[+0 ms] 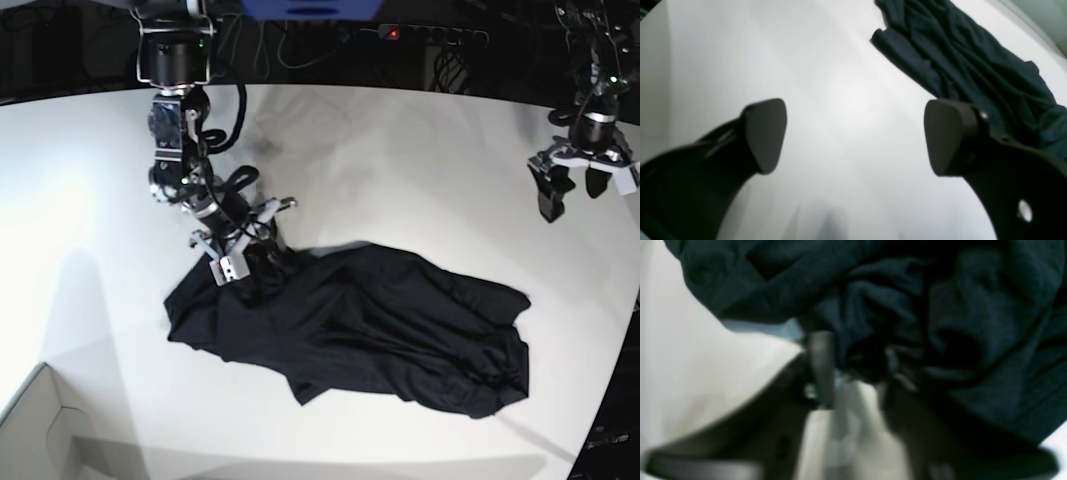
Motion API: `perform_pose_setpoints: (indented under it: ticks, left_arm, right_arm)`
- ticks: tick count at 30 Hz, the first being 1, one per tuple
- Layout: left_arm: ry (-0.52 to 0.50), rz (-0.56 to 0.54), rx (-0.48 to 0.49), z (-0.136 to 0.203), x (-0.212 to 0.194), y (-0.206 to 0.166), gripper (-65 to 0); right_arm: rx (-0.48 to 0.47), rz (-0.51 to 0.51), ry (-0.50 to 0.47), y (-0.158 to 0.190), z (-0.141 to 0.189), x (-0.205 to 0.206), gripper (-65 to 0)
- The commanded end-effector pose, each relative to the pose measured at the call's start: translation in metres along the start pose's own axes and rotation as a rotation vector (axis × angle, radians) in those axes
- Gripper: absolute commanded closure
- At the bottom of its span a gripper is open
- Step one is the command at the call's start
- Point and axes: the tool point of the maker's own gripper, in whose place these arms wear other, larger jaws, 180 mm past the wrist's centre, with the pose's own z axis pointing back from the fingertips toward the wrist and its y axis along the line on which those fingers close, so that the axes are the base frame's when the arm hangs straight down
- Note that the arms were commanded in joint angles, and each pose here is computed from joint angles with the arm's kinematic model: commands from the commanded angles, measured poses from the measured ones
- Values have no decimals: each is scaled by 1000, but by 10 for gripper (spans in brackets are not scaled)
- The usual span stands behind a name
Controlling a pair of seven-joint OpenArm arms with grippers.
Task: Layout the t-shirt on the table in an organized manner, then fold the t-shirt properly
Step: 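Drag the grasped cloth away from the shirt body with the right gripper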
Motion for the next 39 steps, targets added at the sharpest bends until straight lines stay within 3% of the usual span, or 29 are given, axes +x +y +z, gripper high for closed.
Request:
perform_pose_setpoints:
  ticks: [1, 7, 19, 23, 25, 33, 39]
  left_arm:
    - [-46, -15, -20, -1, 16, -4, -635]
    - [-58, -14, -27, -3, 20, -7, -635]
    - [-68, -15, -34, -4, 24, -10, -635]
    - [-69, -14, -35, -4, 24, -10, -635]
    - [-68, -14, -34, -4, 24, -10, -635]
    - [-65, -15, -31, -3, 23, -9, -635]
    - [-67, -15, -35, -3, 24, -10, -635]
  right_arm:
    - [-4, 24, 18, -5, 0, 1, -15]
    - [-29, 80, -48, -6, 16, 27, 0]
    - [-128, 364, -416, 26, 114, 164, 0]
    - [-152, 451, -474, 26, 133, 190, 0]
    - [-163, 466, -490, 23, 136, 198, 0]
    - [-363, 458, -568, -36, 175, 233, 0]
    - [-393, 353, -668, -54, 210, 242, 0]
